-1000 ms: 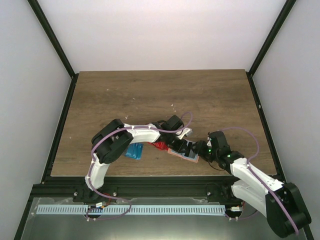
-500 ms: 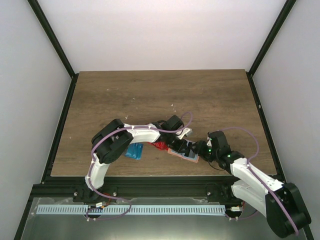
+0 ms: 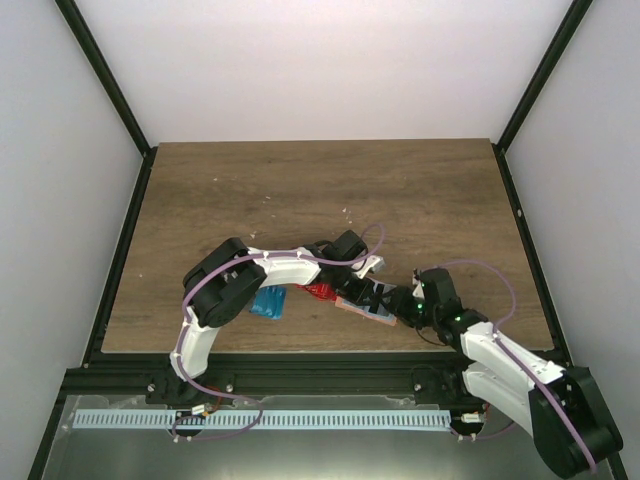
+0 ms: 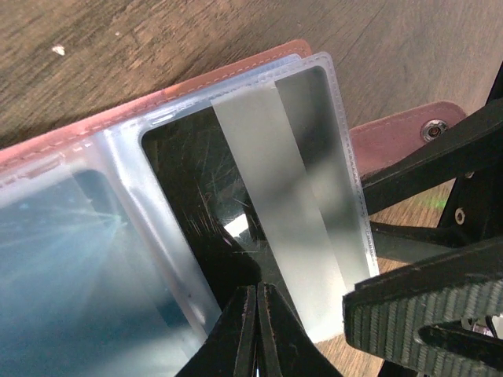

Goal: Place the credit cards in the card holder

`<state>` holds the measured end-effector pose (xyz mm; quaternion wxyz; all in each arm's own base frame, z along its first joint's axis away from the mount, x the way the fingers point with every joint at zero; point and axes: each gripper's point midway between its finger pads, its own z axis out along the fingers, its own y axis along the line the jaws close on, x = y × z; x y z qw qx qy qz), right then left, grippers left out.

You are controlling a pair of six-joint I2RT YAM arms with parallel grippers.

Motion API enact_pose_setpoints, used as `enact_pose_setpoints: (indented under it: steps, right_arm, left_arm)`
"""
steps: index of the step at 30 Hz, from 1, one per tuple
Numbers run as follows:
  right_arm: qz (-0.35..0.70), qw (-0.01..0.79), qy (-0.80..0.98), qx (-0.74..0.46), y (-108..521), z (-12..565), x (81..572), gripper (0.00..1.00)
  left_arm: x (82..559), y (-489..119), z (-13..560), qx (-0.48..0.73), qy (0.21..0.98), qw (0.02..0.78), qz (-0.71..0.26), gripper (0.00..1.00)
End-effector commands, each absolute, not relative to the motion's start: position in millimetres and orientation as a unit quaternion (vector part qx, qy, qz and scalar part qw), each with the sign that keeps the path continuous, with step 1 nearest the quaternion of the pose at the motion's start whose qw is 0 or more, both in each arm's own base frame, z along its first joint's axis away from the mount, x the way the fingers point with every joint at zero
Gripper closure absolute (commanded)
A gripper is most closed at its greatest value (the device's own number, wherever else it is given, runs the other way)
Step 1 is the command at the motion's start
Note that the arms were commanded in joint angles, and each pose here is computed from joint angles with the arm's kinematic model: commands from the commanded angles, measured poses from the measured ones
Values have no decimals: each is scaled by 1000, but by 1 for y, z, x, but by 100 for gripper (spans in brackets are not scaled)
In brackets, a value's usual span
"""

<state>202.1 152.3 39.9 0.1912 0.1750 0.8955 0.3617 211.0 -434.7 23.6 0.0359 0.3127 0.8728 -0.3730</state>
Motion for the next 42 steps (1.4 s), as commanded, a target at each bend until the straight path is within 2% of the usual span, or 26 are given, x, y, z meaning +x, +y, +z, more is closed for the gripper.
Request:
enact_pose_setpoints:
  steps: [1,9,14,25,36,39,42]
  right_arm:
    - [372,182,893,176,155,37,199,60]
    - [355,181,897,190,149,30,198,87]
    - [337,176,903,203,144,27,198,99]
    - [288,161,921,209,131,25,192,99]
    - [241,168,932,212,116,33,190,99]
    - [244,169,933,205,118,36,191,91]
    - [254,171,932,194,123,40,194,75]
  left_arm:
    - [206,-432,4,304,885,20,-353,96]
    - [205,-435,12,298,882,19,-365,96]
    - [205,-438,23,294,878,22,-378,96]
    - [219,-433,63,285,876,62,-383,91]
    - [248,-367,81,238,897,115,-356,88]
    - [257,-343,83,219,903,132,-345,88]
    - [262,-325,84,200,907,141,-344,88]
